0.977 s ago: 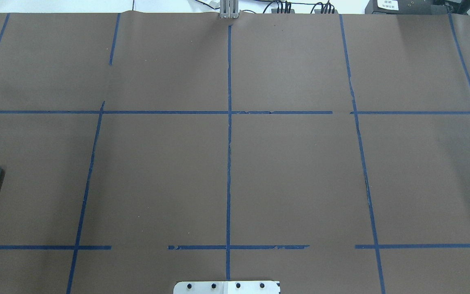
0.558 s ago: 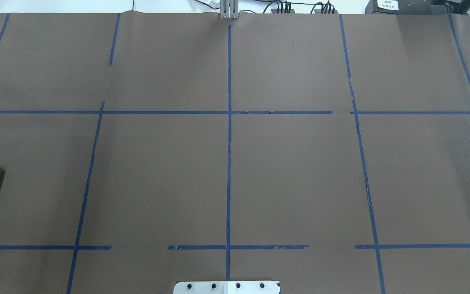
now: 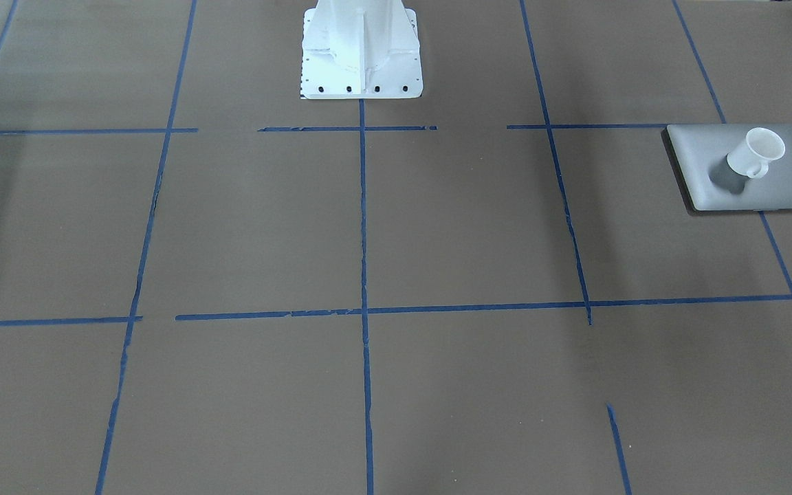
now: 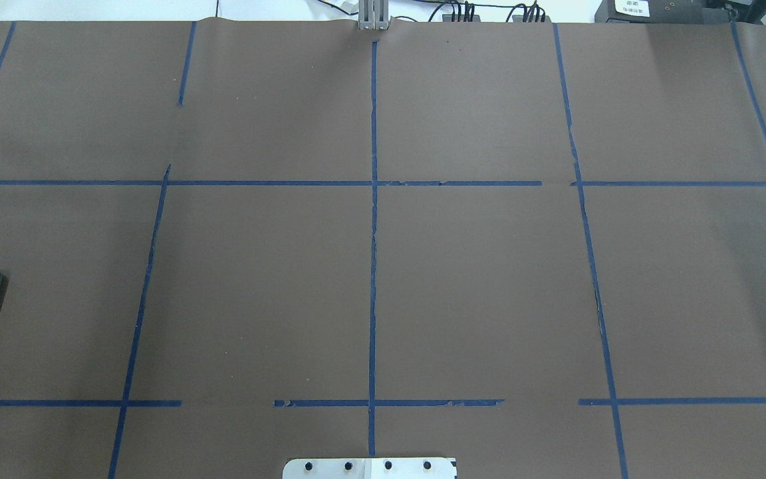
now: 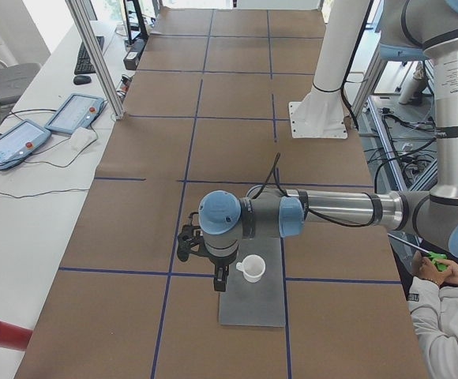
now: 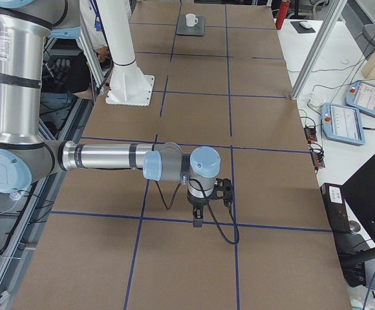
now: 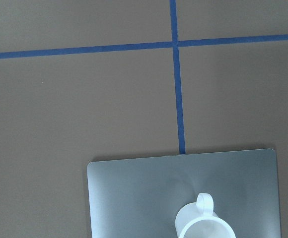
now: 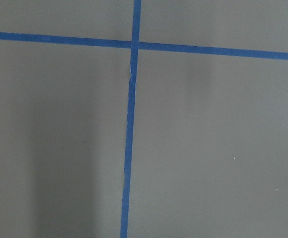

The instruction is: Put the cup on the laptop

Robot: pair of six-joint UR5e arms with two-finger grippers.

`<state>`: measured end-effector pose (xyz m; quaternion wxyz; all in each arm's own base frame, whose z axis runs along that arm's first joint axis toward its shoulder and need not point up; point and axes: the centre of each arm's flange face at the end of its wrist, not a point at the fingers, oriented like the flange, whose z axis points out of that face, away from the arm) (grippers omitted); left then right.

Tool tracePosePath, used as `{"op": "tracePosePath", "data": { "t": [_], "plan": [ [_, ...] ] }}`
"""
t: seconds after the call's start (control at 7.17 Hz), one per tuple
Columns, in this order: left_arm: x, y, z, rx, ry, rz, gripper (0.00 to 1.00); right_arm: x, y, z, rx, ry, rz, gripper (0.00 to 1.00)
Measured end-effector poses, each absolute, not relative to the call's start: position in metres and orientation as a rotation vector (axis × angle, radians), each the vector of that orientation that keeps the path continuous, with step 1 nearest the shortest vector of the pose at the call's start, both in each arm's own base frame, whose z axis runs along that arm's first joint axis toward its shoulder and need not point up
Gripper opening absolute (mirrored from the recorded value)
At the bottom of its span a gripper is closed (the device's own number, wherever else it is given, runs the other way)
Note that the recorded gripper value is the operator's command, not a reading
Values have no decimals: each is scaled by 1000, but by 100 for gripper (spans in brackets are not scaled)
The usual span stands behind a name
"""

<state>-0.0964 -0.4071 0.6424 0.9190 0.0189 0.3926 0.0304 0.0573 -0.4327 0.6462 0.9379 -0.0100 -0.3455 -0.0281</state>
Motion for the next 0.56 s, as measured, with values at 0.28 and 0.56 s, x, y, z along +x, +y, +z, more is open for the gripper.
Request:
{"op": "tracePosePath", "data": {
  "t": [0.28, 0.56],
  "plan": [
    [-96, -407, 643, 36, 805, 62, 100, 57, -433, 646, -21, -706, -57, 100],
    [-97, -407, 643, 37, 801, 63, 100, 57, -433, 646, -20, -706, -57, 100]
  ]
}}
